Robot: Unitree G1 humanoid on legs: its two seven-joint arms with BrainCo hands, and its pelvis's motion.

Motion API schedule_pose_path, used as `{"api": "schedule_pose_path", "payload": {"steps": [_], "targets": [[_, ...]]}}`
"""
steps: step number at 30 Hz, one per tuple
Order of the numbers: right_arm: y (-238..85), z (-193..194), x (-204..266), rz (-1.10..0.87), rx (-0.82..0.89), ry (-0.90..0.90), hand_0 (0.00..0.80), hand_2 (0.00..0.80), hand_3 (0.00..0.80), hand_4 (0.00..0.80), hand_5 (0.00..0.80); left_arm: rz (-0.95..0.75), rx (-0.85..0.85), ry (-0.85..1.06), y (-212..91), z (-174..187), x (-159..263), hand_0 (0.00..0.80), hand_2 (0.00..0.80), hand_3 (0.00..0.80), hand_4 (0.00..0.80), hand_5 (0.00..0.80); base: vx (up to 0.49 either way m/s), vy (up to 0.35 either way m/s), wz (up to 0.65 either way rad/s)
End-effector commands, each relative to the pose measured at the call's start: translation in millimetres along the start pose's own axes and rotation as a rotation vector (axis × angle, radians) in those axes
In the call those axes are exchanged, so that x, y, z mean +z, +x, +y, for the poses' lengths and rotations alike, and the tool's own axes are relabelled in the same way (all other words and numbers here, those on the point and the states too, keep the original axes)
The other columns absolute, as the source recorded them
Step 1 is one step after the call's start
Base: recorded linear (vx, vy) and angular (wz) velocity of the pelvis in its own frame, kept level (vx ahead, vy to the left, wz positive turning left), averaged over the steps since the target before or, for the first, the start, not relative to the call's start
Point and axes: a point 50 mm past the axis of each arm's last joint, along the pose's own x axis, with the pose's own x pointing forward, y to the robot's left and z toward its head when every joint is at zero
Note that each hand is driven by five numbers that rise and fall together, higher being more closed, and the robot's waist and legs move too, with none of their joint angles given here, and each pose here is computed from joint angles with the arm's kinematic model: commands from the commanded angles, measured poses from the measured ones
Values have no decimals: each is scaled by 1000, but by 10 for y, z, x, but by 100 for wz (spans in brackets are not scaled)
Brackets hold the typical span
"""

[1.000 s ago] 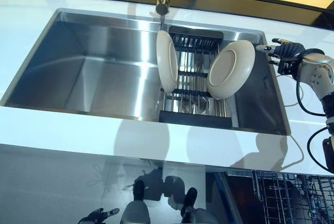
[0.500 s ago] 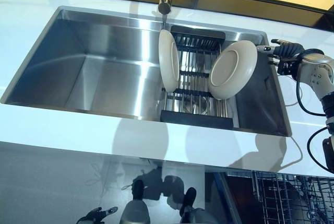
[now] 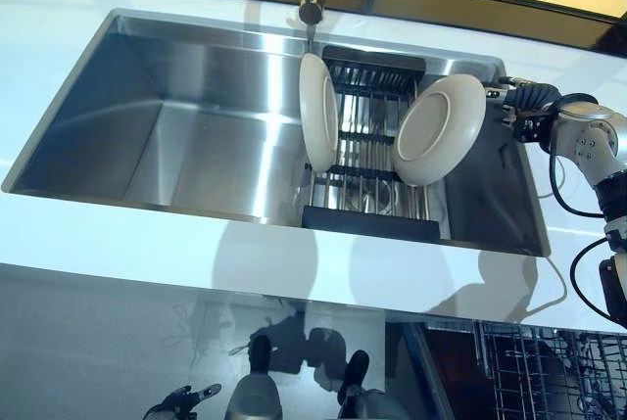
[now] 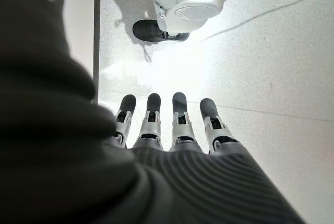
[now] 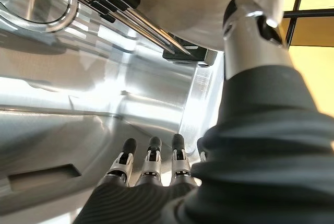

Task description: Take plates into dishwasher

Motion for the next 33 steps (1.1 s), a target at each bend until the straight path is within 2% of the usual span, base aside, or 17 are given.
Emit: {"api": "schedule_pose_path", "payload": {"steps": [1, 14, 33], "targets": [[-109, 126, 427, -141, 32, -50, 0, 0, 0, 0, 0, -1, 28, 37, -1, 81, 13, 0, 0, 0, 0, 0, 0, 0, 0], [-118, 33, 417, -133, -34, -57, 0, 0, 0, 0, 0, -7, 27, 43, -5, 86, 1, 0, 0, 0, 0, 0, 0, 0, 0], [-177, -368, 373, -72, -159, -58, 0, 0, 0, 0, 0, 8, 30, 63, -6, 99, -43, 0, 0, 0, 0, 0, 0, 0, 0]]}}
